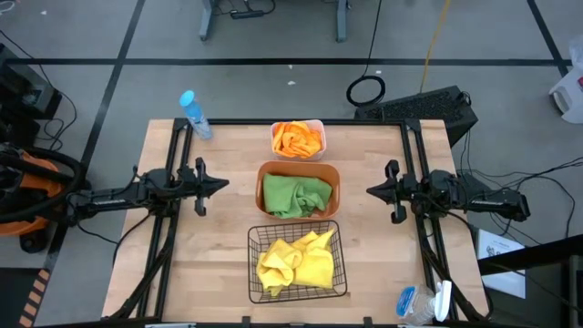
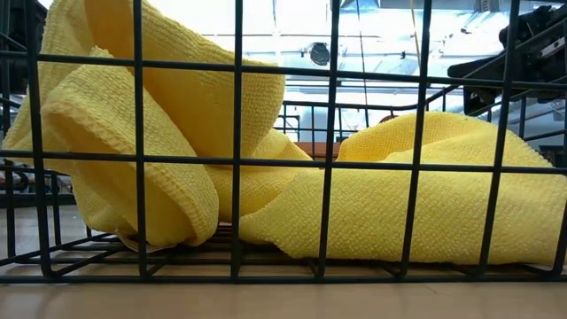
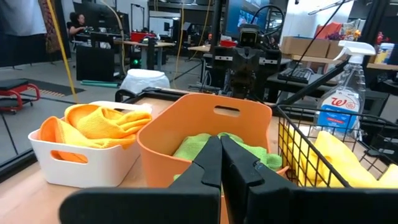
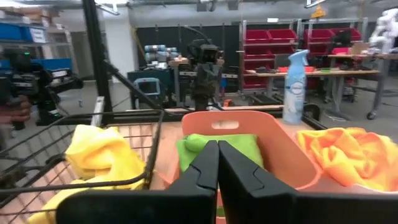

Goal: Sort microfiber towel by color & place in baskets
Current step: Return to Home Position

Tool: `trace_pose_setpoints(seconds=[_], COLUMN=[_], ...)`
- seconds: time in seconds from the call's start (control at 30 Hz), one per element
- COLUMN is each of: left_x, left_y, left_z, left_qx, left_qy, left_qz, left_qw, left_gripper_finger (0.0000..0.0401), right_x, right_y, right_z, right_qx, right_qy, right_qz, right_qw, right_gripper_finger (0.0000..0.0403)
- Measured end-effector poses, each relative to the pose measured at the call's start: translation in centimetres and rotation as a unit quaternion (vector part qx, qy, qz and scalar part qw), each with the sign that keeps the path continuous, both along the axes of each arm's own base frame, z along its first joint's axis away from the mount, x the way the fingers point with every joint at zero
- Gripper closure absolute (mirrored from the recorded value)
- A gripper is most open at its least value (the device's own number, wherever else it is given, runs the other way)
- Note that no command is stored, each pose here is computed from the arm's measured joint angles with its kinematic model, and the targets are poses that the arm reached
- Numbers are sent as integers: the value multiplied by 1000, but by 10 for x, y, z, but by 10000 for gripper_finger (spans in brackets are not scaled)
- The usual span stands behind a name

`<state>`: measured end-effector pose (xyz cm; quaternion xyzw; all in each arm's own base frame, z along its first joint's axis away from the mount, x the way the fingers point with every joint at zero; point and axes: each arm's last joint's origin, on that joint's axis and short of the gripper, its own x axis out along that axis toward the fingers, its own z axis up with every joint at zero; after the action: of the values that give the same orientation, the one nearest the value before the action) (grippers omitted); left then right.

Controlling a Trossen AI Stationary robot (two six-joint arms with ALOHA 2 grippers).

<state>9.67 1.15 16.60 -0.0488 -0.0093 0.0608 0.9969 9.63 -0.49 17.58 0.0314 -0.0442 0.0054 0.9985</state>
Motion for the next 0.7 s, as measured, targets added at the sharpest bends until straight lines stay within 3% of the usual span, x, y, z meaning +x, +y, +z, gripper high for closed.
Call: trace_pose_setpoints(seconds=[0.4, 0.7], left_x=[0, 1], left_y=[-2, -13], left_z=[0, 0], left_qx=[0, -13], left_qy=[0, -1], left_qz=[-9, -69], left_qw=[1000, 998], left_gripper_finger=[401, 401], right_x=[0, 0], right_y=[1, 1], right_z=[-1, -2], right_qx=[-20, -12], right_qy=[4, 8], right_qz=[8, 12], right_qw=[1000, 1000], right_gripper_finger=[403, 403])
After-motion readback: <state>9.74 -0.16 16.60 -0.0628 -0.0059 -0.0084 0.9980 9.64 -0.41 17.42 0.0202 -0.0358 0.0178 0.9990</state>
